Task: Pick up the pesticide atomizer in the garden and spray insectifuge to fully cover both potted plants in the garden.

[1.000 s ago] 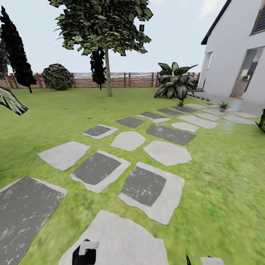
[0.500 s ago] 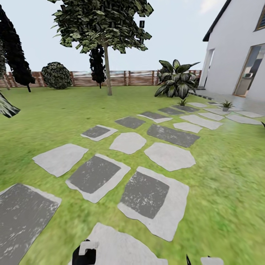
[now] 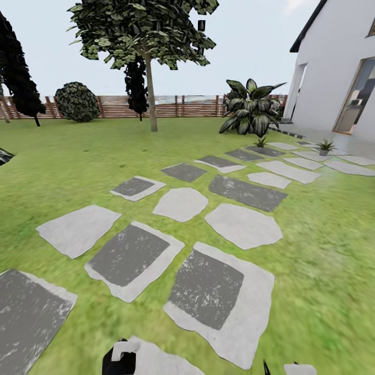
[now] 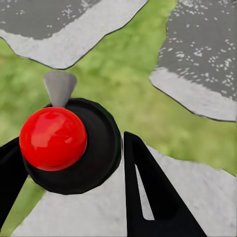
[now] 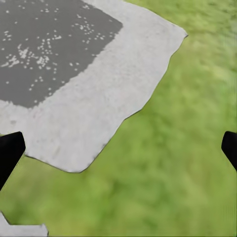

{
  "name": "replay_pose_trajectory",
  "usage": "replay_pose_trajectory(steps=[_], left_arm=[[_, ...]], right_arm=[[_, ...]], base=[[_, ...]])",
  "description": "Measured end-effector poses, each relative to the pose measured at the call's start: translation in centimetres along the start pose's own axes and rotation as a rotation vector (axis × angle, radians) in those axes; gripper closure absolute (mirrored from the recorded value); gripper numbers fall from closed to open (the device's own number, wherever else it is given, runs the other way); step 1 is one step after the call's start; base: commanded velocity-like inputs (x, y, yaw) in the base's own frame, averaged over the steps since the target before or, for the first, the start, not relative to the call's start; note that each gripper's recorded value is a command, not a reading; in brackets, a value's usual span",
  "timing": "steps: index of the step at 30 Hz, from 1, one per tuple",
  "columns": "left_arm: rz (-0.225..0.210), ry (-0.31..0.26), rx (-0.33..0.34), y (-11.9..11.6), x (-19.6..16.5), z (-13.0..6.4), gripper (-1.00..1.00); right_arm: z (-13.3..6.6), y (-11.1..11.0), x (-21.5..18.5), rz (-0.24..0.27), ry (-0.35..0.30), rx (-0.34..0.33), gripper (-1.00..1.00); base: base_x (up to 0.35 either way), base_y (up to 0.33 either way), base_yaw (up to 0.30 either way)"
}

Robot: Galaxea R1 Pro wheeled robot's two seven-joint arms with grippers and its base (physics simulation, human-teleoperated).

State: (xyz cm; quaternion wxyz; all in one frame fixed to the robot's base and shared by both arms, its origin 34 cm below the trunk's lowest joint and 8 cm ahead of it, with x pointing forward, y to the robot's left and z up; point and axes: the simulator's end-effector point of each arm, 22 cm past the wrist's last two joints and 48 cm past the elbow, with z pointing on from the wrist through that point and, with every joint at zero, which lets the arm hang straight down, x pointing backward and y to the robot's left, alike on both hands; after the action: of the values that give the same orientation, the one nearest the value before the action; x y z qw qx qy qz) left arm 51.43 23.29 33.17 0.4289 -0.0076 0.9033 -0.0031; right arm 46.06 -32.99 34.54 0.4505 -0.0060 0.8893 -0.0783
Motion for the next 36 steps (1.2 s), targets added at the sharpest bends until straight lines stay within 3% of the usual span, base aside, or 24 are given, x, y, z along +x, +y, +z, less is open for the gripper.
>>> replay_pose_trajectory(steps=[36], left_arm=[[0.002, 0.032, -0.001, 0.1, 1.6, 0.1, 1.00]], right_arm=[[0.0, 0.1, 1.3, -0.004, 0.030, -0.003, -1.00]], base=[[0.335, 0.000, 0.000]])
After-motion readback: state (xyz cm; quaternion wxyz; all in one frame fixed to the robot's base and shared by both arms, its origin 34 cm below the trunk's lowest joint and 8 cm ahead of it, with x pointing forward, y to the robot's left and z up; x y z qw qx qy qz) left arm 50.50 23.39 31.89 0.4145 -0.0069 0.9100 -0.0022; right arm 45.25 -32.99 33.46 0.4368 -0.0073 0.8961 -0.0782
